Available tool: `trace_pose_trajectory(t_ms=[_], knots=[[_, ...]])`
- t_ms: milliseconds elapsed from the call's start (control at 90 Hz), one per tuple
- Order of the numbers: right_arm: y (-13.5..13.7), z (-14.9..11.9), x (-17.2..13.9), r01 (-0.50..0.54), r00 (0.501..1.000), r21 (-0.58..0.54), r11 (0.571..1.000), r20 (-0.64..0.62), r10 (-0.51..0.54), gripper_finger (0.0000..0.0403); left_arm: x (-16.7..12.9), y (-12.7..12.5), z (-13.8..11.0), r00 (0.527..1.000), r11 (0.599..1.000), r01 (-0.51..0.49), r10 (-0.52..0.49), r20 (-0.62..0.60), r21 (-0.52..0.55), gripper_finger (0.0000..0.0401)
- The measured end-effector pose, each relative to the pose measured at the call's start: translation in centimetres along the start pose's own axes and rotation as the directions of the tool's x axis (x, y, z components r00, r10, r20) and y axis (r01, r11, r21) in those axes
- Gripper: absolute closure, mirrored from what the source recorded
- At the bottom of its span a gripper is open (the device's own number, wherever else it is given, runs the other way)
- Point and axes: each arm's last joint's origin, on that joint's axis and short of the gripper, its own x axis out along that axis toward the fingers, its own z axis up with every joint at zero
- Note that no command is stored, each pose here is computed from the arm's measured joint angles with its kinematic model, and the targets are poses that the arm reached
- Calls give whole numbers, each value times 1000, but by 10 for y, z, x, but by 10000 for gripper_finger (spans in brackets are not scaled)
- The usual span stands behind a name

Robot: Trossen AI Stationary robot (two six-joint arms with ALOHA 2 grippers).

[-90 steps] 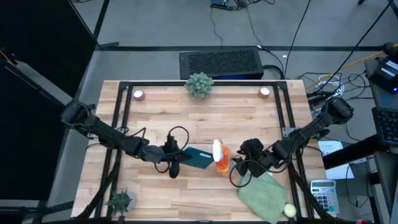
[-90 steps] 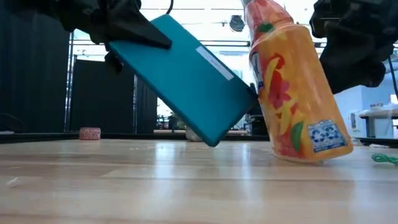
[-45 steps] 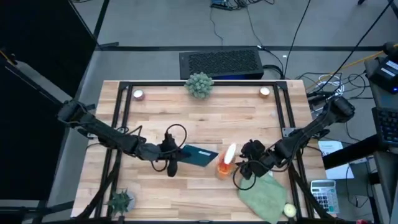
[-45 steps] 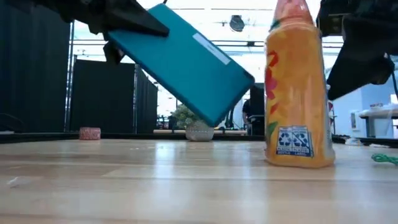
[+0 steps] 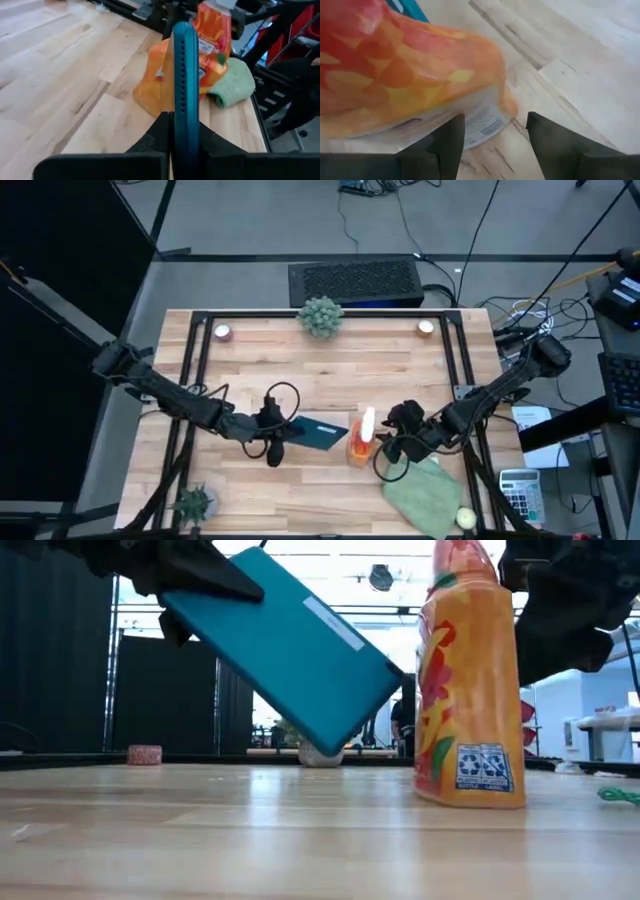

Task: Apply microfiber cloth
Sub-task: Spray the cellphone using the spray bottle

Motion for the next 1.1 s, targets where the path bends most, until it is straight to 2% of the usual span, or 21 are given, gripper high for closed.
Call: trace_pose_trajectory(t_ms=[189,367,478,611,844,1100], knots=[[0,8,-16,-111,993,-26,993,-34,110,206,-3,0,3,1000,1000,2,-2,6,5,393],[2,23,-35,-225,973,-5,974,57,225,206,-11,1,12,999,1000,5,-5,37,17,393],[-1,28,-43,-240,966,10,971,101,238,197,-15,1,15,998,1000,-4,3,56,14,393],[-5,30,-48,-234,966,18,972,115,231,151,-19,3,18,998,999,-13,11,56,36,392],[-6,31,-50,-234,964,7,972,132,231,20,-23,5,21,998,999,-25,23,62,36,392],[-6,32,-50,-223,965,-1,975,145,221,8,-21,9,22,998,997,-51,48,51,58,392]])
